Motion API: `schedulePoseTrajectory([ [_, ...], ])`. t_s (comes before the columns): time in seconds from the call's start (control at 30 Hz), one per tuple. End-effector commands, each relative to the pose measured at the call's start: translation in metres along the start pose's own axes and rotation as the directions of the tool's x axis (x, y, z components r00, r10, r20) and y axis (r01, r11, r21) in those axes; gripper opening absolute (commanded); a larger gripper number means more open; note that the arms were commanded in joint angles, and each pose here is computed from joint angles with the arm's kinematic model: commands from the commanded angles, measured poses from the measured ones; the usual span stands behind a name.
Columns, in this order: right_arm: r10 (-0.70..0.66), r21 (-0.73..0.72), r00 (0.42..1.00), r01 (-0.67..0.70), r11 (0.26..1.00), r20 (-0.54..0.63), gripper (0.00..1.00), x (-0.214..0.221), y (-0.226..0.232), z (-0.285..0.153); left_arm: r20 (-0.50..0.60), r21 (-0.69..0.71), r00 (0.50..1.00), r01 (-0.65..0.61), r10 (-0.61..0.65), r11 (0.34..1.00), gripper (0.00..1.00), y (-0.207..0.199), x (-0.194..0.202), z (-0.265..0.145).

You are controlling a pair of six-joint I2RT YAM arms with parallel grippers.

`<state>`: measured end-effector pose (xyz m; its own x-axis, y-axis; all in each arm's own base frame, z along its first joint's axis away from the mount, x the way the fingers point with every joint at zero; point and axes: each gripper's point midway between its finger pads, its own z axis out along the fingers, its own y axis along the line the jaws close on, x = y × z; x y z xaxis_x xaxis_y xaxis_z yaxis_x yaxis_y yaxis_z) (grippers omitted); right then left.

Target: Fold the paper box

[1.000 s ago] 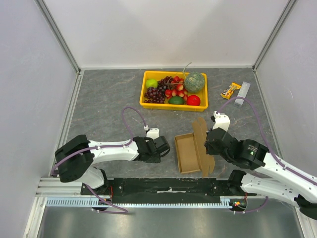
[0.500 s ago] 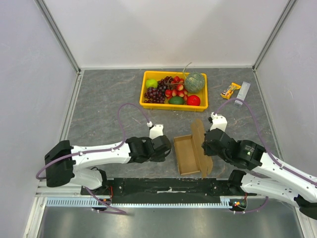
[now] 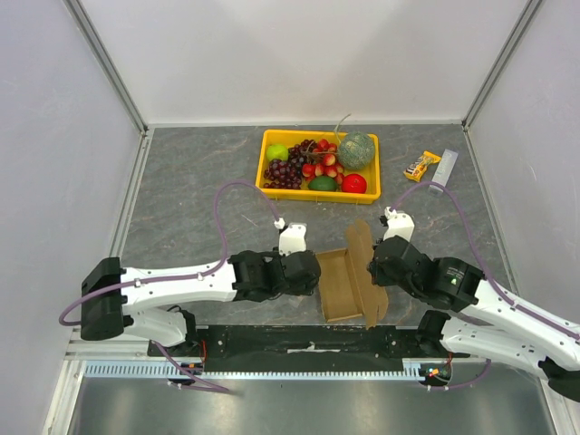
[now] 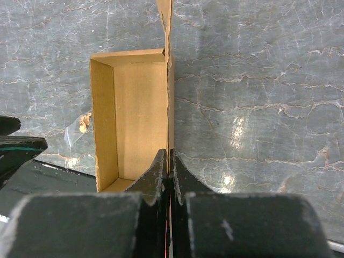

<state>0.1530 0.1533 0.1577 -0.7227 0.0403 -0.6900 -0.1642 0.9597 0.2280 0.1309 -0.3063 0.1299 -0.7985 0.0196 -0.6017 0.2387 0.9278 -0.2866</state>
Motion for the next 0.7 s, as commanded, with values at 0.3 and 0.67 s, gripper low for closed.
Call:
schedulePoseTrajectory([
  [0.3, 0.011, -0.021, 1.0, -0.011, 1.0, 0.021, 0.01, -0.006, 0.005, 0.0, -0.095, -0.102, 0.994, -0.057, 0.047, 0.993, 0.74, 0.034, 0.054, 0.047],
  [0.67, 0.018, -0.023, 0.999, -0.018, 1.0, 0.027, 0.01, -0.006, 0.002, -0.004, -0.155, -0.14, 0.982, -0.133, 0.111, 0.981, 0.66, 0.035, 0.075, 0.076],
])
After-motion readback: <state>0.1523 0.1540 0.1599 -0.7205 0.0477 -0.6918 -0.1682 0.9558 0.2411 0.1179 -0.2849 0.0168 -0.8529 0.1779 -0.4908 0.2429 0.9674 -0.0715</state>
